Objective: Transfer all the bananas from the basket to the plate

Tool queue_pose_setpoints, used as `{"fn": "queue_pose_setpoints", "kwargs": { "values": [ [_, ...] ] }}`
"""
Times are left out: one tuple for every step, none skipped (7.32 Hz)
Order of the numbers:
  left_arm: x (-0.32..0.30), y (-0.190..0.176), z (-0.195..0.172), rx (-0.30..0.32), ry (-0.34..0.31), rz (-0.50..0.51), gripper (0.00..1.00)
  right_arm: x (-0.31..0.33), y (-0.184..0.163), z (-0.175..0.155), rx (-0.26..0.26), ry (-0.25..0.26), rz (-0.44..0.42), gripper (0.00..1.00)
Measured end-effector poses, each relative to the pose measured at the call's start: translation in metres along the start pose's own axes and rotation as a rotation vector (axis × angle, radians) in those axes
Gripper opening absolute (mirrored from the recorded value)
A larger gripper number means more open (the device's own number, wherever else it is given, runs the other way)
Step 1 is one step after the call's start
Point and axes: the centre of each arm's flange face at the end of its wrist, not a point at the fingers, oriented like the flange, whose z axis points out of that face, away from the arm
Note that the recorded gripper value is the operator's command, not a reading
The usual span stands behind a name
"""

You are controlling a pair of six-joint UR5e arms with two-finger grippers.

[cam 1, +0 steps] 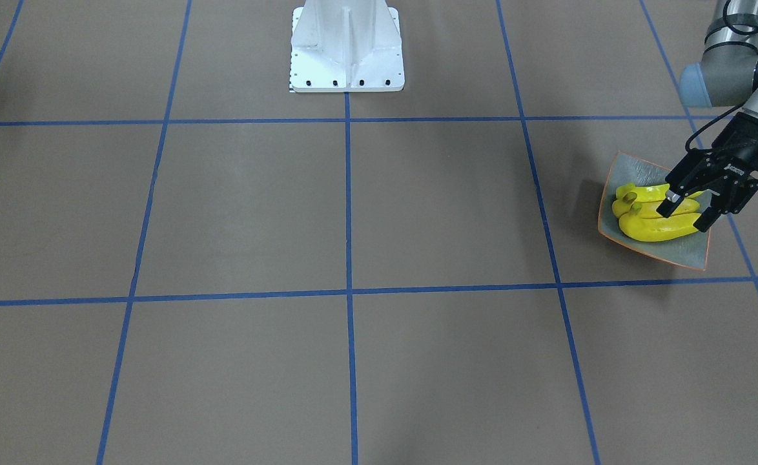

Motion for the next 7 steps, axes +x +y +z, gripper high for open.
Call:
{"fn": "queue_pose_setpoints", "kwargs": {
  "values": [
    [0.000,0.000,0.000,0.000,0.000,0.000,0.99,-0.002,-0.004,0.001,-0.002,-0.001,0.012,0.89],
    [0.000,0.000,0.000,0.001,0.001,0.001,0.99,-0.004,-0.007,0.003,-0.007,-0.003,0.014,0.89],
    [0.001,-0.001,0.000,0.001,0.002,0.001,0.99,-0.006,-0.008,0.005,-0.012,-0.005,0.011,0.88],
    [0.001,-0.001,0.000,0.002,0.003,0.002,0.99,-0.007,-0.009,0.008,-0.017,-0.007,0.008,0.81],
    [0.002,-0.002,0.001,0.003,0.004,0.003,0.99,-0.007,-0.008,0.010,-0.020,-0.005,0.004,0.78],
    [0.003,-0.002,0.001,0.004,0.005,0.004,0.99,-0.005,-0.005,0.014,-0.019,0.001,-0.003,0.58],
    [0.003,-0.002,0.001,0.004,0.006,0.005,0.99,-0.003,-0.001,0.018,-0.017,0.007,-0.008,0.29]
  ]
}}
